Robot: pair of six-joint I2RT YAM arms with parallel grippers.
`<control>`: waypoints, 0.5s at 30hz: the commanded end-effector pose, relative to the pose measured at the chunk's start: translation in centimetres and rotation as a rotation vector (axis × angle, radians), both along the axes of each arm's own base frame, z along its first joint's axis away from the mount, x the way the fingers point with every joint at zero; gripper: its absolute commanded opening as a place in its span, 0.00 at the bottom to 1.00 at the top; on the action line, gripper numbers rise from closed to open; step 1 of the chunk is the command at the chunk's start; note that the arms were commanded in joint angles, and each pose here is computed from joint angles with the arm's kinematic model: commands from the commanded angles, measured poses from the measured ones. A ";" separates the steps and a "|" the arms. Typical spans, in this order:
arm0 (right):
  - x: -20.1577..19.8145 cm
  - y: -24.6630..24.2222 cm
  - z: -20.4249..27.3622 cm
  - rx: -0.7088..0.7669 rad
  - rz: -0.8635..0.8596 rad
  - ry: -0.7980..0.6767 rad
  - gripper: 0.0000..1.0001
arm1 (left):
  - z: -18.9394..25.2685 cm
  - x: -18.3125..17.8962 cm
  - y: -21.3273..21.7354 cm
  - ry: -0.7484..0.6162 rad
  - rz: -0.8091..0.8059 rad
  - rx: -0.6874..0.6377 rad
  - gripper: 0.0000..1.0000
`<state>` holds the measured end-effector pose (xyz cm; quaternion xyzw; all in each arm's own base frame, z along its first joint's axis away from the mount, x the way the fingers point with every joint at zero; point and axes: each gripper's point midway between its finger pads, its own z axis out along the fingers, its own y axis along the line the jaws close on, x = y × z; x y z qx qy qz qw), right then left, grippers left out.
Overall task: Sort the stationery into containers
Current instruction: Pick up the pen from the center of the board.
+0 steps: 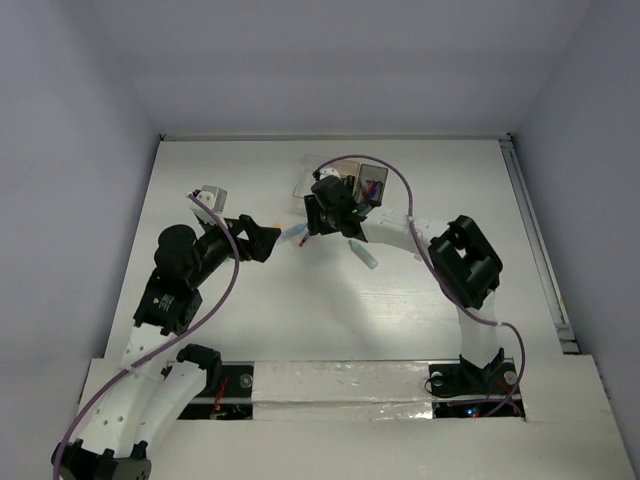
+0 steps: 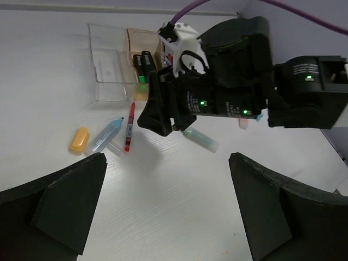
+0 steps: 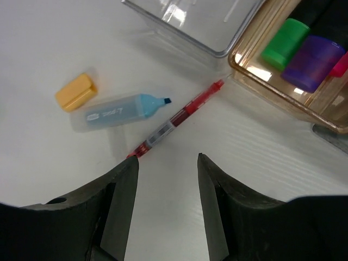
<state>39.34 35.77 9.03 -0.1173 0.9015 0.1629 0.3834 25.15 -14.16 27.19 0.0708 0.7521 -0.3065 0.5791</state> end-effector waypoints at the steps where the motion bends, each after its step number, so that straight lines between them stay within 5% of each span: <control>1: 1.9 0.1 0.6 -0.010 -0.092 -0.036 0.53 | 1.8 -0.1 0.1 -0.060 0.004 -0.021 0.94; 15: 3.1 1.6 -3.0 -0.051 -0.111 0.004 0.48 | 1.8 -0.3 -0.1 -0.062 -0.011 -0.021 0.95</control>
